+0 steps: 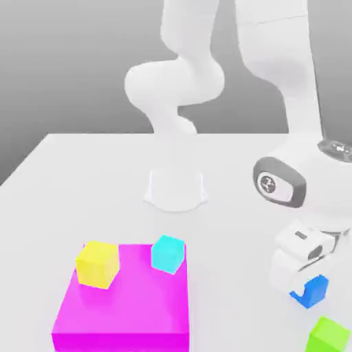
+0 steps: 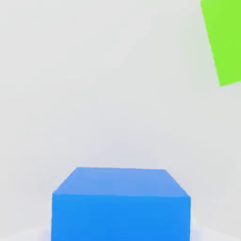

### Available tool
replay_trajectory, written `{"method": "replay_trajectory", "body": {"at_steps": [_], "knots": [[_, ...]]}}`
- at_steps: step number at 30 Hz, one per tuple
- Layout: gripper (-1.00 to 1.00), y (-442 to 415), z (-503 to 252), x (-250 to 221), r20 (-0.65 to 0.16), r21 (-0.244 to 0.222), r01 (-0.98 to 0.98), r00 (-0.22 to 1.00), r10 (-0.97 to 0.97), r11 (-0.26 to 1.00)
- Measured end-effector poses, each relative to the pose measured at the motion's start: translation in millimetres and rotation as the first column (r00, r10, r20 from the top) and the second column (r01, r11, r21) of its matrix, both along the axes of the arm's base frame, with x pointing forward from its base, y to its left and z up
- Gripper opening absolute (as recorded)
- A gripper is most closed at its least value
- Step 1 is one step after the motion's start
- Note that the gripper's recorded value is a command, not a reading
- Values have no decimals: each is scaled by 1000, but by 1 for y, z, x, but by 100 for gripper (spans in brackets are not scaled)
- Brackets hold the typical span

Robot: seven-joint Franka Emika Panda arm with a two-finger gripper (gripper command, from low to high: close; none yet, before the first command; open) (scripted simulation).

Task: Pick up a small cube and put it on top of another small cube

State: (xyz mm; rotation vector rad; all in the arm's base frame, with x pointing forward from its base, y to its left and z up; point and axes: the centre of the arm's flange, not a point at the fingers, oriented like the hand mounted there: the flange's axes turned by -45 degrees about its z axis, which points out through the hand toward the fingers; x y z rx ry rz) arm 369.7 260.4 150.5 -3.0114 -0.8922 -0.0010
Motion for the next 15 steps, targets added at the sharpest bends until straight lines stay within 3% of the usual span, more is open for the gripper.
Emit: {"method": "replay_trajectory", "body": {"at_steps": [4,10,15], "knots": [[-100,-13,45,7,4,-6,17,1000,-17,1000],[-100,-199,107,69,24,-40,283,959,-282,958],[-100,-335,159,51,12,-24,431,902,-431,902]]}}
